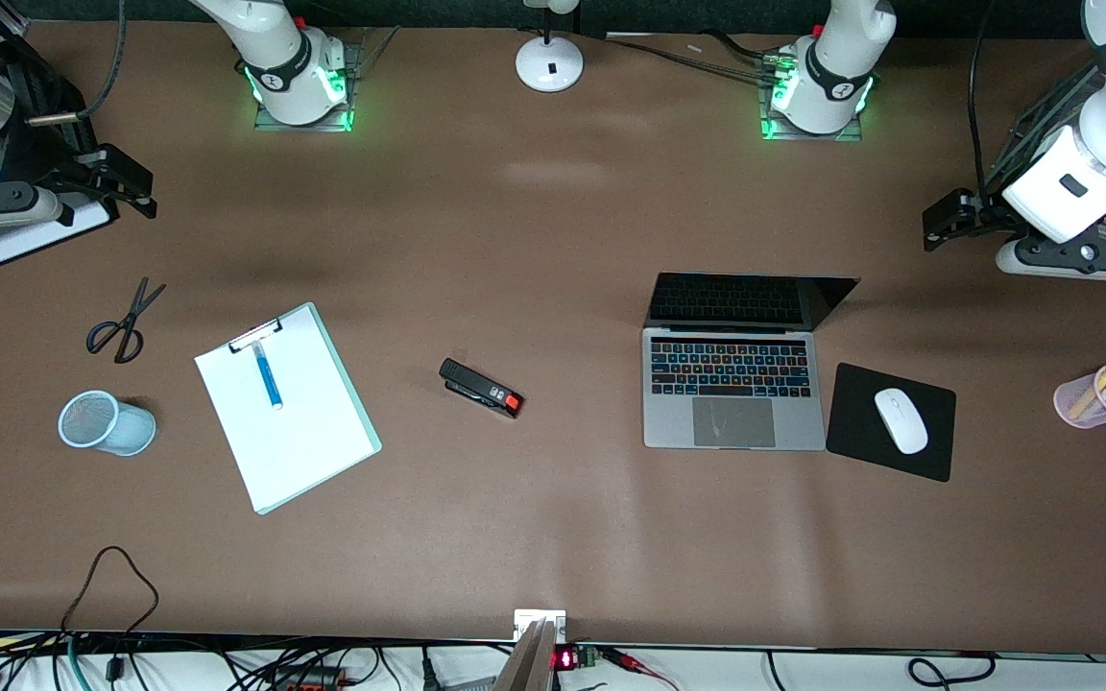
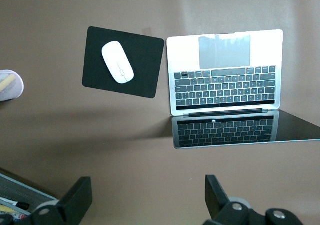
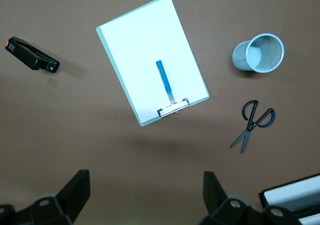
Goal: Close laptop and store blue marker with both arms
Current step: 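Reach the right gripper down to the blue marker on the clipboard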
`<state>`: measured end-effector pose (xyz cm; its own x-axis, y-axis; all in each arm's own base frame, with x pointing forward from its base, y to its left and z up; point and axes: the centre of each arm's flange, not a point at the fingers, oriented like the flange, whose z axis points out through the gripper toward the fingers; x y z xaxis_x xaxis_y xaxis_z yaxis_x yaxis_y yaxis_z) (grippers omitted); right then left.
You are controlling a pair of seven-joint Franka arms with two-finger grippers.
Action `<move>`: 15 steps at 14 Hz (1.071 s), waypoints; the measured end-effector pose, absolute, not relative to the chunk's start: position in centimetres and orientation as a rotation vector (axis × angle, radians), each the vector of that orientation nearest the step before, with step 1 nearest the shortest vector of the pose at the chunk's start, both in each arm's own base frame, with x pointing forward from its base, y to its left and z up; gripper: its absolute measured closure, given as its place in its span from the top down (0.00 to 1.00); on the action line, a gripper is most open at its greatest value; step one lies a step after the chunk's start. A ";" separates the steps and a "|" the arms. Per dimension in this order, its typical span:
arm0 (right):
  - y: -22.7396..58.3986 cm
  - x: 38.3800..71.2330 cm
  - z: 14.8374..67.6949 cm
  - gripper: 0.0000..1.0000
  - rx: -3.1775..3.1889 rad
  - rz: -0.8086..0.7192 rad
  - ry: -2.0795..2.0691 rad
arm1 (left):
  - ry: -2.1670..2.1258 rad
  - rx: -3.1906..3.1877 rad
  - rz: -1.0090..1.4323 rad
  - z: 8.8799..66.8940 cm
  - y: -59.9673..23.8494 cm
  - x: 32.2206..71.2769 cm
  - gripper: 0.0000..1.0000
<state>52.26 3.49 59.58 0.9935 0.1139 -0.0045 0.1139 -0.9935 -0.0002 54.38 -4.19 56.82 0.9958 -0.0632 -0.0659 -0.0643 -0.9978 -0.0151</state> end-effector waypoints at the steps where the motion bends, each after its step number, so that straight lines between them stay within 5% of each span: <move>1: 3.5 52.3 59.6 1.00 3.136 -0.008 0.180 | 0.100 -3.121 0.102 56.8 -4.2 54.4 1.00; 9: 3.5 53.1 60.1 1.00 3.136 0.005 0.175 | 0.108 -3.121 0.102 56.8 -4.5 54.4 1.00; 15: 4.0 57.2 53.3 1.00 3.116 -0.092 0.381 | 0.110 -3.120 0.110 56.7 -4.6 54.4 1.00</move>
<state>57.18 3.95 53.26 0.9688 0.2407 -0.0585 0.2407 -0.9706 -0.0065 54.35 -4.57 56.70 0.9950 -0.0699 -0.0711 -0.0712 -0.9973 -0.0152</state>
